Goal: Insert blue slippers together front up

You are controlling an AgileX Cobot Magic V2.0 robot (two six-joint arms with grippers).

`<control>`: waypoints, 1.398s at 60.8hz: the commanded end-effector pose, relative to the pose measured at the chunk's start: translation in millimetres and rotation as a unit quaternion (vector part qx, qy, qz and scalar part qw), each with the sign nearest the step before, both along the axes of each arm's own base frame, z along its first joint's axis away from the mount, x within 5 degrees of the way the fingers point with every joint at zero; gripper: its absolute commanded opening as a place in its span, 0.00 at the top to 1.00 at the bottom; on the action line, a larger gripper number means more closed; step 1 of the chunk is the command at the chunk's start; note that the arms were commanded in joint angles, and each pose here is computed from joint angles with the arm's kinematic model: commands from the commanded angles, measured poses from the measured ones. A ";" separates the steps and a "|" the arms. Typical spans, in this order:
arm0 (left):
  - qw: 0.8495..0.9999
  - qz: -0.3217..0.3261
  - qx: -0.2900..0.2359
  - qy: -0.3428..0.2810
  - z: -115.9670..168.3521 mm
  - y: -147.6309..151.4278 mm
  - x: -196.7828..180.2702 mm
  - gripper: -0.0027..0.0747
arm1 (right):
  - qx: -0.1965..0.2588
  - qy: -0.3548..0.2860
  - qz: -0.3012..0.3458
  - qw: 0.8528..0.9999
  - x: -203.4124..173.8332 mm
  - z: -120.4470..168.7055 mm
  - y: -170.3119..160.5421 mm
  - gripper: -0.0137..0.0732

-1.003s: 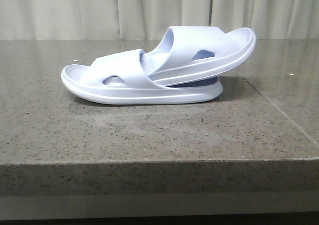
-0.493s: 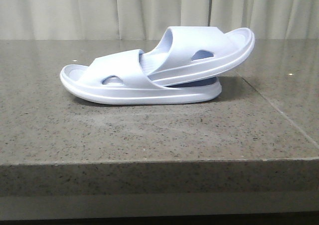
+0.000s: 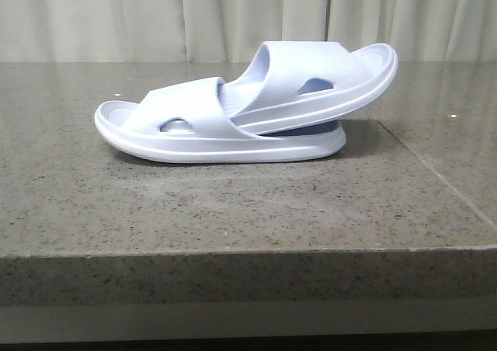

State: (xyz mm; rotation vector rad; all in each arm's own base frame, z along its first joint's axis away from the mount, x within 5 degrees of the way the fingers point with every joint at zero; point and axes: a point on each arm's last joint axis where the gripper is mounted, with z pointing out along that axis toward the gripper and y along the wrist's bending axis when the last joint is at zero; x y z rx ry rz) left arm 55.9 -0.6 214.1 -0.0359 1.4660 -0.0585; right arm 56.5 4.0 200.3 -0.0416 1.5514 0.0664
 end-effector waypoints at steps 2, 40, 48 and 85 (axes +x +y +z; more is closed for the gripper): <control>0.999 -0.002 -0.004 -0.047 6.1 0.0 -2.3 0.99 | -0.002 -0.056 0.005 0.998 -2.2 10.6 0.3 0.98; 0.999 -0.002 -0.004 -0.047 6.1 0.0 -2.3 0.99 | 0.035 -0.077 -0.017 0.996 -2.7 14.8 -2.5 0.98; 0.999 -0.002 -0.004 -0.047 6.1 0.0 -2.3 0.99 | 0.035 -0.079 -0.017 0.996 -2.7 15.2 -2.6 0.98; 0.999 -0.002 -0.004 -0.047 6.1 0.0 -2.3 0.99 | 0.032 -0.080 -0.017 0.996 -2.7 15.2 -2.5 0.98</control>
